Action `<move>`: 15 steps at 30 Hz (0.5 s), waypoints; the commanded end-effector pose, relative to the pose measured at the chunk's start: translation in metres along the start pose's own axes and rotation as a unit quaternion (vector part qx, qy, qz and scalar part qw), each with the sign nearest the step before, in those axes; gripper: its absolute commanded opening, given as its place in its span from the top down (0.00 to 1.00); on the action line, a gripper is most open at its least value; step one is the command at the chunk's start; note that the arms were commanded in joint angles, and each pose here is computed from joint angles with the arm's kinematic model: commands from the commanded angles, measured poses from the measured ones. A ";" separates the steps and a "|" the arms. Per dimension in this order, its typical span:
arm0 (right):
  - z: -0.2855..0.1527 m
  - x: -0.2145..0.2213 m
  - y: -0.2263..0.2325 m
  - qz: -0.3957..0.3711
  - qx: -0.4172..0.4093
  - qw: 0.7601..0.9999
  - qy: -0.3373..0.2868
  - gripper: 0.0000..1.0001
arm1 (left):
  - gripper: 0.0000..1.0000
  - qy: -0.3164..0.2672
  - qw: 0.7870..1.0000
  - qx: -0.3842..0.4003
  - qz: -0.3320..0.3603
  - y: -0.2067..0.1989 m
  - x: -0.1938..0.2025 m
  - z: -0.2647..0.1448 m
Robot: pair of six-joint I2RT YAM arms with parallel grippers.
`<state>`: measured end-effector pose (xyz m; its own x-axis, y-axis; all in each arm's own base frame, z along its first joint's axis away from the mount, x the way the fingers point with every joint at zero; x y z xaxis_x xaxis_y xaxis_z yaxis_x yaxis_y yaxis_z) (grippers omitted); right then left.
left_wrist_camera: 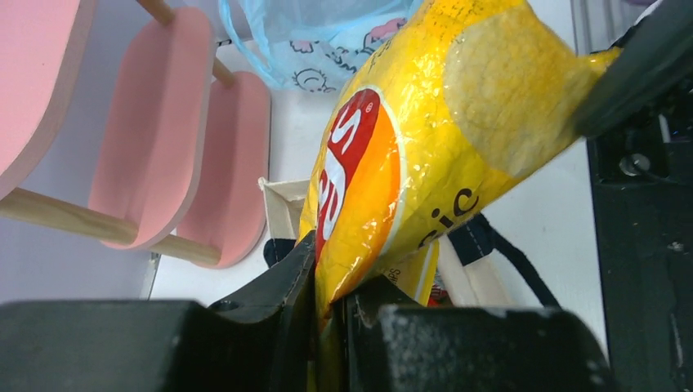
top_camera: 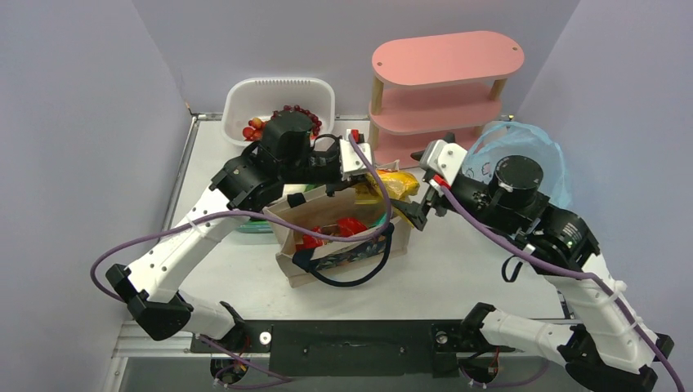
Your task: Untie the knot of the grocery bags and take out the mixed food
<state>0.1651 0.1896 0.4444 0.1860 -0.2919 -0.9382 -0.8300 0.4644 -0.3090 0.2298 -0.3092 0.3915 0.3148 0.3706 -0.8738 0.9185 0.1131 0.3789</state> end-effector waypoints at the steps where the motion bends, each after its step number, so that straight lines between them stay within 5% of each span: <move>1: 0.009 -0.007 -0.018 -0.022 0.054 0.998 -0.025 0.10 | 0.88 -0.098 0.995 0.011 0.006 -0.003 -0.057 -0.028; 10: 0.006 0.009 0.004 -0.072 -0.023 0.997 0.000 0.18 | 0.88 -0.118 0.990 0.076 -0.006 -0.027 -0.063 -0.042; 15: 0.001 0.008 0.013 -0.066 -0.050 0.997 -0.002 0.39 | 0.87 -0.129 0.987 0.093 0.000 -0.032 -0.065 -0.044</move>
<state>0.1686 0.1924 0.4286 0.2749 -0.3675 -0.8885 -0.8231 0.3877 -0.4150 0.1886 -0.3028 0.4195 0.2869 0.2263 -0.9308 0.9567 -0.0175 0.2906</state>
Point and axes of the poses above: each gripper's point midway between its finger pads, its own z axis out along the fingers, its own y axis along the line the jaws close on, x = y × z, the point moved 3 cm from there along -z, back along the fingers, and after that the axes turned 3 degrees about z, right-handed, at the moved point
